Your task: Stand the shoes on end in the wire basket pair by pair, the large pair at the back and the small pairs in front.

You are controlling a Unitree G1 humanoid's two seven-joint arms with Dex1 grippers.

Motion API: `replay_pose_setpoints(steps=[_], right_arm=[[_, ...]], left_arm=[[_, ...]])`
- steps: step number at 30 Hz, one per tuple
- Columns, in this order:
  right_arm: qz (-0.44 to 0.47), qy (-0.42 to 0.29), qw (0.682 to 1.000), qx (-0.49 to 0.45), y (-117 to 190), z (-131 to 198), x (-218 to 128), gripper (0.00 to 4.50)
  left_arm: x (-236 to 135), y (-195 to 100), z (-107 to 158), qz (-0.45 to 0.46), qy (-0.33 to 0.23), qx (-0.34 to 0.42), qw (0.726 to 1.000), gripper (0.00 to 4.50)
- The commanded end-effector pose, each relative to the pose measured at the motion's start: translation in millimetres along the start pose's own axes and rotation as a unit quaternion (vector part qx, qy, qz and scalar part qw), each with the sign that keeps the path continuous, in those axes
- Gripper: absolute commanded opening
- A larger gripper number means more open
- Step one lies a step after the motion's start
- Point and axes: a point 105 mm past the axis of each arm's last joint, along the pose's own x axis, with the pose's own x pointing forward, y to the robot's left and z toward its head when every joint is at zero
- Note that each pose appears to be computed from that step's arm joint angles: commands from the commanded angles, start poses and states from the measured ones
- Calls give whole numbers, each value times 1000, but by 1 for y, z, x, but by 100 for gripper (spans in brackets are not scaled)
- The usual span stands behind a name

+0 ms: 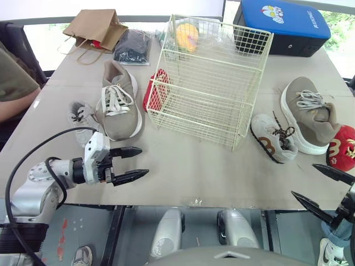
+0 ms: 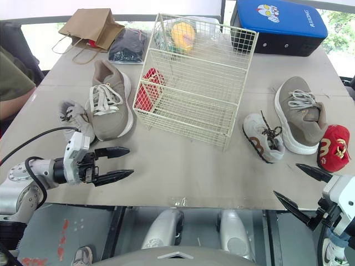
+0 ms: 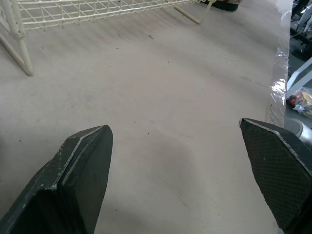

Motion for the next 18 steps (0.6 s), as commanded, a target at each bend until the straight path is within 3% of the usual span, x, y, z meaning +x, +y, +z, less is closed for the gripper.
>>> replay_pose_setpoints(steps=[1,4,7,16,18], right_arm=[[0,-41,999,-21,0,18,10,446],[-4,-98,994,-45,2,56,35,446],[9,-97,993,-67,9,78,53,446],[123,-89,984,-90,31,134,134,446],[173,-51,979,-97,43,135,154,446]], left_arm=[[9,-2,25,-10,-45,8,999,450],[20,-10,51,-30,-93,9,995,450],[18,-19,63,-50,-112,15,992,450],[9,-37,71,-49,-124,37,990,450],[10,-37,71,-45,-122,36,991,450]])
